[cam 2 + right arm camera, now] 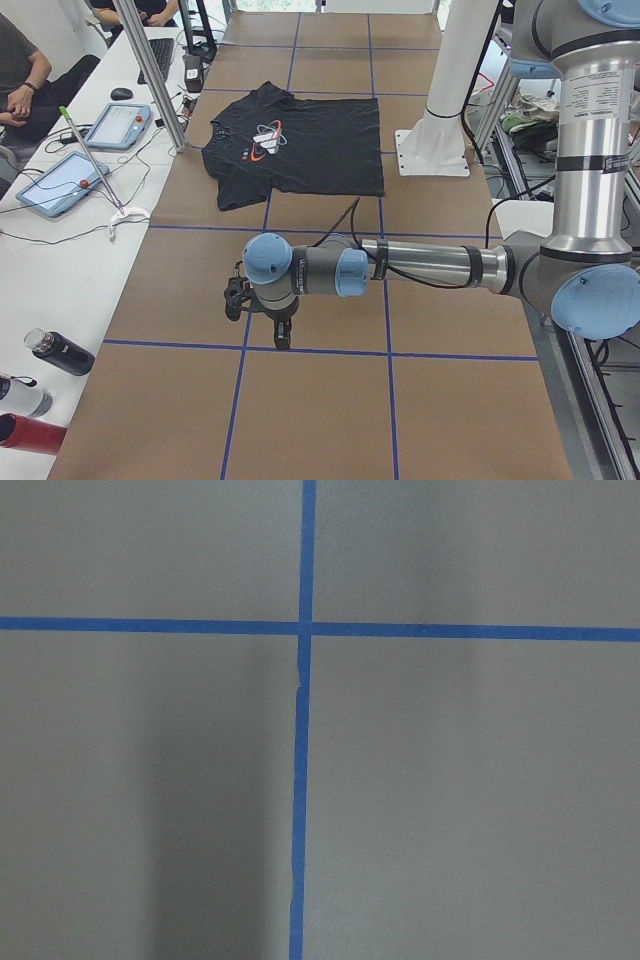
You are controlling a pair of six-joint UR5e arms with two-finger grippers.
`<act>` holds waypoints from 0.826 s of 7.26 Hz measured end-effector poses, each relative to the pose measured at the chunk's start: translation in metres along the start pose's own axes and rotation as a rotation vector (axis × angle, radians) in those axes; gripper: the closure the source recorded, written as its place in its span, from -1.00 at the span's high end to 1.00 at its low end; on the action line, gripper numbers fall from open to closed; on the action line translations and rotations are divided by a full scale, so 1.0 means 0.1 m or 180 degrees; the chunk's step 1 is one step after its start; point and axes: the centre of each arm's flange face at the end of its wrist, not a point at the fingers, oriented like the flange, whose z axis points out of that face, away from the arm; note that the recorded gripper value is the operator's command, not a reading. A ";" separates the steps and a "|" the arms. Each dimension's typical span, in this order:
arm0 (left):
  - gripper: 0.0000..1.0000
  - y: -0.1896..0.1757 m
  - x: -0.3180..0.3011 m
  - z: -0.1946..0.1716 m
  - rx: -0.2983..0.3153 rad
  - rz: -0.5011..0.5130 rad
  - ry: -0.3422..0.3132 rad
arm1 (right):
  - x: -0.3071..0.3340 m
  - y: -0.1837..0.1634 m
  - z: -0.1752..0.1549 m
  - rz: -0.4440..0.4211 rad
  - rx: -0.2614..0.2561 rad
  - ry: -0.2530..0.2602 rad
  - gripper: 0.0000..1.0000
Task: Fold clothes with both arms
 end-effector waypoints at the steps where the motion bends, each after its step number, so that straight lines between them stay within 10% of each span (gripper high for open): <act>1: 1.00 0.00 0.00 0.00 0.0001 0.0000 0.0000 | -0.01 0.00 -0.01 -0.0007 0.0003 -0.0019 1.00; 6: 1.00 -0.35 0.34 -0.25 0.0181 0.0232 0.0024 | -0.21 -0.16 -0.11 -0.0139 0.0093 -0.0077 1.00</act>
